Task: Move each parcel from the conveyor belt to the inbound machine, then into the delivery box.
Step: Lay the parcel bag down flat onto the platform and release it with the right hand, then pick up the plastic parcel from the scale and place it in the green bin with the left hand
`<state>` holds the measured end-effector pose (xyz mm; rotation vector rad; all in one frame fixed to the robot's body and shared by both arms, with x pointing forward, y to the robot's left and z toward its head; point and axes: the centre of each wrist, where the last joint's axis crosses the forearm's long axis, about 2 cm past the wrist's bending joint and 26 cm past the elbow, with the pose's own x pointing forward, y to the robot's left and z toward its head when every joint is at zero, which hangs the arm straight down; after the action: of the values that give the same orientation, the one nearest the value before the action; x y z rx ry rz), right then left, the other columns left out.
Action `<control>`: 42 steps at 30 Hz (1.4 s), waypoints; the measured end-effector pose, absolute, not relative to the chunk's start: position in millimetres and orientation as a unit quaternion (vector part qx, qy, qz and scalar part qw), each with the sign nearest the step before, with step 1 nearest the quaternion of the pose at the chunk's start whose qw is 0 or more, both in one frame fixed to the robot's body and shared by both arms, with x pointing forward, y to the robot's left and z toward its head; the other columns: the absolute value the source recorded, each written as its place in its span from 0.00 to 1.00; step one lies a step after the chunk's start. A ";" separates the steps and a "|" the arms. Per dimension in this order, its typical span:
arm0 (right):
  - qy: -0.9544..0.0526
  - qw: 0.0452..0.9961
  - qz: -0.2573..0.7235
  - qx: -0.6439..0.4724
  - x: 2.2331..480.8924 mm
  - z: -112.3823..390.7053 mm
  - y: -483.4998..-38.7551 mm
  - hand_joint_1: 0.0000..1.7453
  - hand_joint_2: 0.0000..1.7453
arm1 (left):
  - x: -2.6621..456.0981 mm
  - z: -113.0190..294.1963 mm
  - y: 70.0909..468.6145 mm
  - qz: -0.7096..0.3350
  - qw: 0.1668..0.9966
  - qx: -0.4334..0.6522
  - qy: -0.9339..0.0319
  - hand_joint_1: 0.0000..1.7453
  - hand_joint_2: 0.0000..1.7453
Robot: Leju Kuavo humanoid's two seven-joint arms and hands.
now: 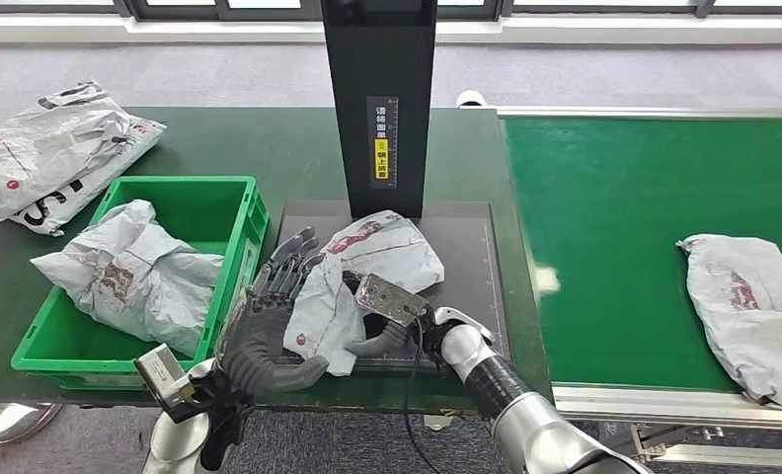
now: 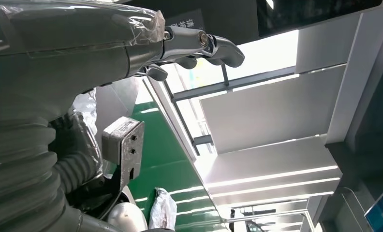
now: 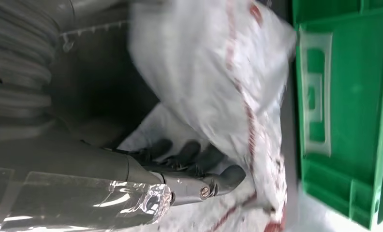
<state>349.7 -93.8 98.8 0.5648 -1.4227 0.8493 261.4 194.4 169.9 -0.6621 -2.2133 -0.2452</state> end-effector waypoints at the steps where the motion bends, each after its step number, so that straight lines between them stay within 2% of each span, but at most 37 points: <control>1: -0.623 0.640 0.373 0.252 349.4 98.9 -92.8 0.00 1.00 | 262.5 170.3 194.5 -0.097 0.397 -0.262 -0.874 0.00 1.00; 8: -0.625 0.634 0.371 0.263 352.2 102.4 -90.7 0.00 1.00 | 270.2 174.7 194.1 -0.099 0.391 -0.262 -0.876 0.00 1.00; 12: -0.633 0.635 0.360 0.258 355.1 104.7 -91.6 0.00 0.00 | 271.4 174.7 194.0 -0.098 0.392 -0.260 -0.877 0.00 1.00; 17: -0.672 0.616 0.323 0.254 367.0 116.0 -100.7 0.00 0.00 | 271.2 173.3 195.9 -0.094 0.396 -0.249 -0.879 0.00 1.00; 21: -0.716 0.581 0.300 0.245 375.8 134.5 -114.0 0.00 1.00 | 267.4 169.7 198.5 -0.092 0.399 -0.238 -0.881 0.00 1.00; 25: -0.775 0.524 0.266 0.233 369.6 161.7 -134.4 0.00 1.00 | 259.8 165.2 202.9 -0.090 0.405 -0.229 -0.880 0.00 1.00; 31: -0.844 0.438 0.226 0.213 331.8 191.8 -165.1 0.00 1.00 | 248.8 160.6 208.5 -0.087 0.417 -0.217 -0.878 0.00 1.00; 36: -0.889 0.380 0.179 0.180 291.7 199.2 -189.9 0.00 1.00 | 239.6 156.6 211.0 -0.085 0.428 -0.208 -0.875 0.00 1.00; 42: -0.910 0.355 0.154 0.147 259.5 206.8 -215.8 0.00 1.00 | 235.1 155.6 212.2 -0.085 0.433 -0.202 -0.874 0.00 1.00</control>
<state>259.5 -215.8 206.8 0.3802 -2.3521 0.3984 235.1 212.2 155.6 -0.5045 -2.1785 -0.2118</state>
